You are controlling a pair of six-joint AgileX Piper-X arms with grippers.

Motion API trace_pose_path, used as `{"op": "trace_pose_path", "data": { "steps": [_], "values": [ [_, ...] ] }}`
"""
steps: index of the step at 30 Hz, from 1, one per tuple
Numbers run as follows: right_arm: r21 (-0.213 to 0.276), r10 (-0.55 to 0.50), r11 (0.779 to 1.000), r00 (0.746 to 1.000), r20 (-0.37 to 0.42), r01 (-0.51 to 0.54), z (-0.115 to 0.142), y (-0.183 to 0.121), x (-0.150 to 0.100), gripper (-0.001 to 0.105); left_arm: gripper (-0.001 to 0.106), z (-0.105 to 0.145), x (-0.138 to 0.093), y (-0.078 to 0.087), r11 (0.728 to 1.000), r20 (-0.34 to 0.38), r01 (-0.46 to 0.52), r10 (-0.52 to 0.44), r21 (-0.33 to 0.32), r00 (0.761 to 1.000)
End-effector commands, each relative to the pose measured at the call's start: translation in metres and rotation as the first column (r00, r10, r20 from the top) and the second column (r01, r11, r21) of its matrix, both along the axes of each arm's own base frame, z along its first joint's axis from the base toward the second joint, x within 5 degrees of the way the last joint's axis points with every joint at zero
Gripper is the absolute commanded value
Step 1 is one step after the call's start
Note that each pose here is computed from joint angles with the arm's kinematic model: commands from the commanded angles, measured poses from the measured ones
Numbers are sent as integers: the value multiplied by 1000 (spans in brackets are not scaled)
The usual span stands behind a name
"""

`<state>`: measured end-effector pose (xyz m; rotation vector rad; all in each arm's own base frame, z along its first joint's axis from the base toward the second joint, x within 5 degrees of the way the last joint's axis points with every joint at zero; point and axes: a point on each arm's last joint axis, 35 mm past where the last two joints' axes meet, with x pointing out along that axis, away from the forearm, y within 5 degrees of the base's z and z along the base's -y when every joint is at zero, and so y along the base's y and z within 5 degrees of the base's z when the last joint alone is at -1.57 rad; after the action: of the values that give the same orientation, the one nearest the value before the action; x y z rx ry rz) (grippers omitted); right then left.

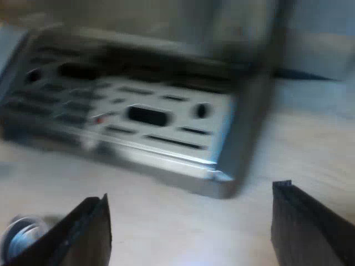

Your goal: Grind coffee beans and then tamp

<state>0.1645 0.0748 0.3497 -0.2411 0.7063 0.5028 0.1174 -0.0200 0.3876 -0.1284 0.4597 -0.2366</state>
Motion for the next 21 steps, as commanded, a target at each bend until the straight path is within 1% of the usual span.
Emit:
{"op": "trace_pose_path", "data": {
  "steps": [1, 2, 3, 5, 8, 10, 12, 15, 17, 21],
  "values": [
    [-4, -44, 999, 999, 5, 44, 5, -19, -2, 62, 83, 3, 0, 7, 998, 8, -55, 55, -19, 998],
    [-10, -74, 997, 997, 12, 74, 6, -26, -1, 62, 83, 3, 0, 7, 998, 8, -58, 58, -20, 998],
    [-14, -77, 997, 997, 14, 78, 6, -27, -1, 62, 83, 3, 0, 7, 998, 8, -58, 58, -20, 998],
    [-28, -142, 989, 989, 27, 143, 8, -43, -2, 62, 83, 2, 0, 7, 999, -5, -48, 48, -21, 999],
    [-34, -188, 981, 982, 14, 189, 7, -53, -4, 62, 83, 0, -1, 7, 999, -22, -43, 42, -20, 999],
    [-52, -212, 976, 977, 0, 211, 6, -63, -10, 62, 83, -1, -2, 7, 999, -37, -37, 36, -21, 999],
    [-59, -207, 977, 978, -2, 207, 6, -69, -16, 62, 83, -2, -4, 7, 999, -50, -38, 37, -20, 998],
    [-56, -220, 974, 975, 20, 221, 6, -74, -26, 62, 83, -3, -8, 6, 999, -60, -22, 20, -27, 998],
    [-51, -222, 973, 974, 48, 225, 7, -74, -35, 62, 83, -2, -19, 4, 999, -51, 14, -16, -37, 999],
    [-41, -222, 973, 970, 101, 227, 10, -73, -51, 62, 83, 0, -35, 4, 999, -35, 33, -34, -37, 999]
  ]
}}
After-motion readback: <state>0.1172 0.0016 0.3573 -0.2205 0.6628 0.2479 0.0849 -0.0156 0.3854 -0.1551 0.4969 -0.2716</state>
